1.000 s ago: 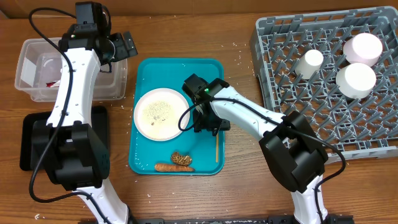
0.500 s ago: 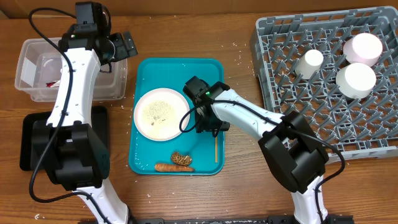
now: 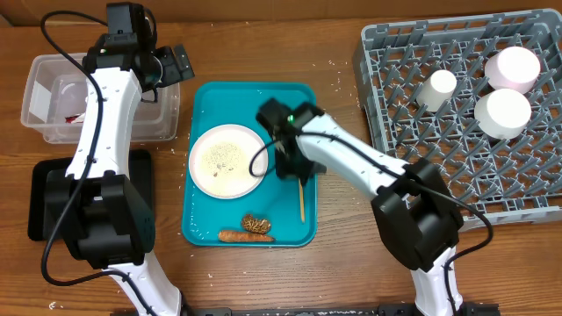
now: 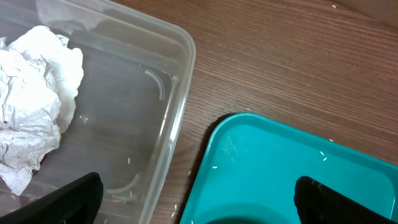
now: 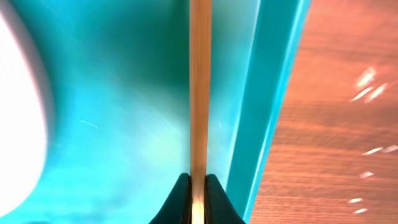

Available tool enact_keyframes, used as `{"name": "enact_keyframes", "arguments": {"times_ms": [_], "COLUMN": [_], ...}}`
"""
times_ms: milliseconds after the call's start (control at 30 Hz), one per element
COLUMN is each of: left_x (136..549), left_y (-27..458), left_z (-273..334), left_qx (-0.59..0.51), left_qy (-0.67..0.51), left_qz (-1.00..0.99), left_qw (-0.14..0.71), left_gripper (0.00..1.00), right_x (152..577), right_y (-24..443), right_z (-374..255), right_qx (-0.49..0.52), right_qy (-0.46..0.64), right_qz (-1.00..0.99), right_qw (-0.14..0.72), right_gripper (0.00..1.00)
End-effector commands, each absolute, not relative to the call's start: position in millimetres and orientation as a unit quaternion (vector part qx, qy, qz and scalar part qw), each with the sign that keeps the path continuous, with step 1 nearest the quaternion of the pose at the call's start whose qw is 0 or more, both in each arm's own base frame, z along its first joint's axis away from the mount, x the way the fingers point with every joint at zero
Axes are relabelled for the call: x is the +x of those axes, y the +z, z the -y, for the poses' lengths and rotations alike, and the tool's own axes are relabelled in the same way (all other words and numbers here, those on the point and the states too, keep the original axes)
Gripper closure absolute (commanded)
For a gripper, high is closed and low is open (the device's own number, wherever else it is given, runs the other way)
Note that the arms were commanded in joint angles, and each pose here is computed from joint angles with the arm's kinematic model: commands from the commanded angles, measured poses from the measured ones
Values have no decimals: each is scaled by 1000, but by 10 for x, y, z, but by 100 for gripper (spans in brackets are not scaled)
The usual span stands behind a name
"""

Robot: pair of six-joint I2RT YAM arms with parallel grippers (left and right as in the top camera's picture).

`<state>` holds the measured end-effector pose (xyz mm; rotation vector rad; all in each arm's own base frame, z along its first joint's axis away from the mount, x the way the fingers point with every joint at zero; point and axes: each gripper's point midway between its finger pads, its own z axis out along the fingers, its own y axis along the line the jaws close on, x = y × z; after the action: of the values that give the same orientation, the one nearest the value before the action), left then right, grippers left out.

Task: Sort waste into correct bins and load items into the dishwasher
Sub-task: 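Carry the chopstick right and stand it upright in the dish rack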

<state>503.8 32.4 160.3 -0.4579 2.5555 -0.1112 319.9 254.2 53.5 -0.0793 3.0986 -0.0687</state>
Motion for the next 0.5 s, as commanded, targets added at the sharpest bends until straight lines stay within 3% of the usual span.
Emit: {"name": "enact_keyframes", "arguments": {"times_ms": [0, 233, 367, 467], "left_x": [5031, 5031, 5031, 5031], "left_y": [1720, 1719, 1719, 1720], "left_z": [-322, -322, -322, -324], "left_qx": [-175, -175, -175, -176], "left_qy": [-43, -43, -43, -43], "left_qz": [-943, -943, -943, -943], "left_qw": [280, 280, 280, 280], "left_gripper": [0, 0, 0, 0], "right_x": [3717, 4322, 4591, 4730], "right_y": [1254, 2411, 2685, 2638], "right_z": [-2390, -1690, -1059, -681], "right_qx": [-7, 3, 31, -7], "right_qy": [-39, -41, -47, -17], "right_qz": [-992, -973, -965, -969], "right_qw": [123, 227, 257, 245], "right_gripper": [96, 96, 96, 96]}}
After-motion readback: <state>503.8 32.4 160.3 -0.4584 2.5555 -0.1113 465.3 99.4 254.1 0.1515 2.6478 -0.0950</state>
